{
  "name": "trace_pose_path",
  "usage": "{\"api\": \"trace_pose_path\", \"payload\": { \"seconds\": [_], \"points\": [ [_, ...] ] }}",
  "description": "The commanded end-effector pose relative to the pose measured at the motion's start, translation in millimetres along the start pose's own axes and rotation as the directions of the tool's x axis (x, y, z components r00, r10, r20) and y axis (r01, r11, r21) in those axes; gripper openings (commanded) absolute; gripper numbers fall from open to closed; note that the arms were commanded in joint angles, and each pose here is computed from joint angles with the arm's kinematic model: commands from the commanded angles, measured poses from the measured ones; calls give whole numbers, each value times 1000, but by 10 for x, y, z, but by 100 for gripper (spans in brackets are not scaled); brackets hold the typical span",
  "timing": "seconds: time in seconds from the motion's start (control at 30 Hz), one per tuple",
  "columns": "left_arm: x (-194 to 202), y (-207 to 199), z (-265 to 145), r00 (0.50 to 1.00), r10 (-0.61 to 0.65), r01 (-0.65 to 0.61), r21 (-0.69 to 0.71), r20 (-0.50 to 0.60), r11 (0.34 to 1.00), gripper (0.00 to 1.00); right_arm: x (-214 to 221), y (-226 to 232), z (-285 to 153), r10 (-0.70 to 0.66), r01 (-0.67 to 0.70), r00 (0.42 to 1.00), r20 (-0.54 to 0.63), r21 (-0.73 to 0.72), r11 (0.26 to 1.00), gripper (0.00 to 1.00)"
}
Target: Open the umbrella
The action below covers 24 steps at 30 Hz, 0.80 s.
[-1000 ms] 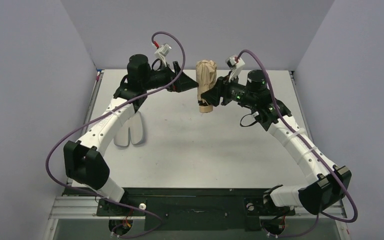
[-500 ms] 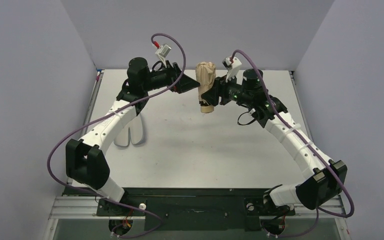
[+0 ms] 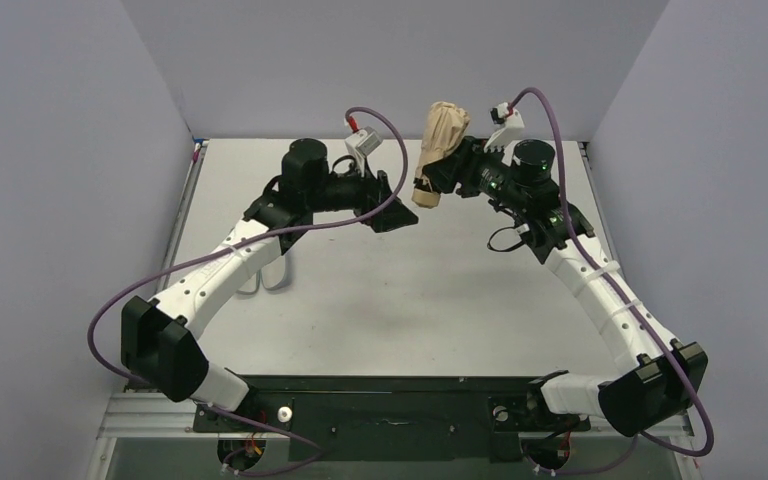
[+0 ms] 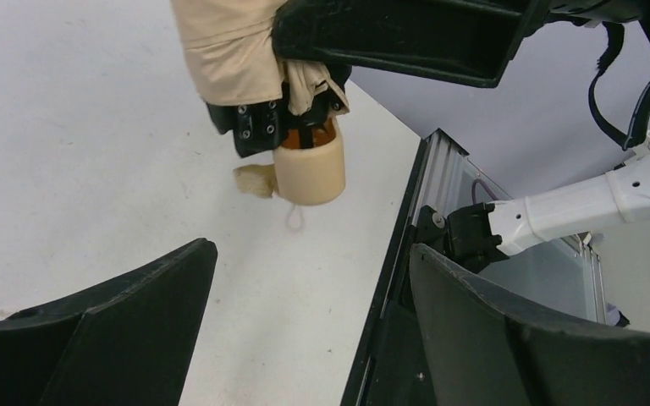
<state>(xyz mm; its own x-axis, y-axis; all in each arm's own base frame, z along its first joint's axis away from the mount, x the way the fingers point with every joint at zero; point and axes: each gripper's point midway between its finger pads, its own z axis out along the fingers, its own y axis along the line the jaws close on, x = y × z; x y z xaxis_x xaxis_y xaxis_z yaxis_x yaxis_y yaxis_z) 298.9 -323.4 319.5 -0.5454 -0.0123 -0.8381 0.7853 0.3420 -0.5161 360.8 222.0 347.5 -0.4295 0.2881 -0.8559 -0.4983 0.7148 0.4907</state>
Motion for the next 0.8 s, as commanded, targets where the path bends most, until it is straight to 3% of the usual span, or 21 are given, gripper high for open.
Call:
{"api": "trace_pose_path", "payload": {
  "seconds": [0.0,0.43,0.77],
  "points": [
    [-241,-107,134,999,29,-29,7,46,1000,81,-530,423,-200,-32,55,981,191,-112,992,0],
    [-476,-366,203,993,43,-47,39,112,998,58,-487,577,-277,-77,102,974,213,-113,988,0],
    [-160,-211,200,998,8,-8,-3,57,1000,16,-745,501,-271,-78,90,956,284,-28,996,0]
  ]
}}
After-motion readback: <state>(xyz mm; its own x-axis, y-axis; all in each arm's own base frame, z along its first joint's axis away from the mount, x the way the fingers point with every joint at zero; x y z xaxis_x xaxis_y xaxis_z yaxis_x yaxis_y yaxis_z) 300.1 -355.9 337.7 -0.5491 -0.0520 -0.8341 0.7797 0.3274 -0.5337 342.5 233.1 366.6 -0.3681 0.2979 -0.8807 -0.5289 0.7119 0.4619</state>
